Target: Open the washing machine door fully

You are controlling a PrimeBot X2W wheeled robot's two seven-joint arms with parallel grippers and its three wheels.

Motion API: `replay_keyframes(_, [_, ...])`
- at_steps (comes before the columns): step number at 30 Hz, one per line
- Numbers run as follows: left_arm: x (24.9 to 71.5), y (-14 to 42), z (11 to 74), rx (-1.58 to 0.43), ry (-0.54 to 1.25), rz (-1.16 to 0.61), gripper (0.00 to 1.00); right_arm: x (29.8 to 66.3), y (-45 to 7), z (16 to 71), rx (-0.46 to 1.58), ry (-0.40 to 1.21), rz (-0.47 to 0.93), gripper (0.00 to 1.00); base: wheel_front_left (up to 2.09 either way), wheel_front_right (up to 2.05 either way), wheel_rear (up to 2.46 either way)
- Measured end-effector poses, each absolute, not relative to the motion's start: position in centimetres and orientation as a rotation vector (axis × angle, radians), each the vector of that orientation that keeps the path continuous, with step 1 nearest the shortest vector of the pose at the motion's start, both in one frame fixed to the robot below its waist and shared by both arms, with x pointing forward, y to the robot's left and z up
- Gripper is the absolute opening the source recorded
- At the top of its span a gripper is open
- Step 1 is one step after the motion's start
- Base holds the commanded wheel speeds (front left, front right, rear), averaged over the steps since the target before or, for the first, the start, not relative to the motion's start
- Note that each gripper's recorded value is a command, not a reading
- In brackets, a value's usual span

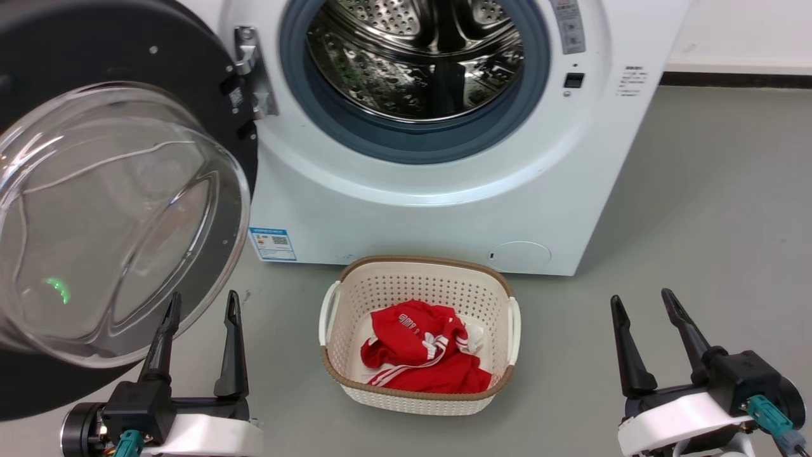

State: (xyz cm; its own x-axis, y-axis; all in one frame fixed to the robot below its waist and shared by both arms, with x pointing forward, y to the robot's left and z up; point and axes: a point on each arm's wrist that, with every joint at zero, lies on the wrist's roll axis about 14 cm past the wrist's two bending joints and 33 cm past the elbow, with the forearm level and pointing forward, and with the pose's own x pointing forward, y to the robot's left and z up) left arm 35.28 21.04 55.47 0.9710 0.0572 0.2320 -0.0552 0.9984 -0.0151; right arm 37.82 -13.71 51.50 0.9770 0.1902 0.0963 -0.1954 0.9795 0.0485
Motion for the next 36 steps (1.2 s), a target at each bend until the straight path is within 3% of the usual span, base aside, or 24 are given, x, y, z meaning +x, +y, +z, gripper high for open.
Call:
replay_keyframes(9, [36.3,18.9,54.5,-0.021,-0.204,-0.013,1.00,36.6,-16.5,51.9,0.037,-0.092,0.112,1.00,0.00,0.00,0.00])
replay_keyframes(31, [36.5,18.2,53.7,-0.026,-0.181,-0.035,1.00,36.4,-16.7,51.2,0.052,-0.071,0.104,1.00,0.00,0.00,0.00])
replay_keyframes(32, [36.5,18.2,53.8,-0.026,-0.183,-0.037,0.00,36.4,-16.7,51.2,0.053,-0.070,0.104,0.00,0.00,0.00,0.00])
replay_keyframes(36, [36.2,18.2,52.1,-0.036,-0.128,-0.033,0.00,36.0,-16.7,49.7,0.061,-0.025,0.102,0.00,0.00,0.00,0.00])
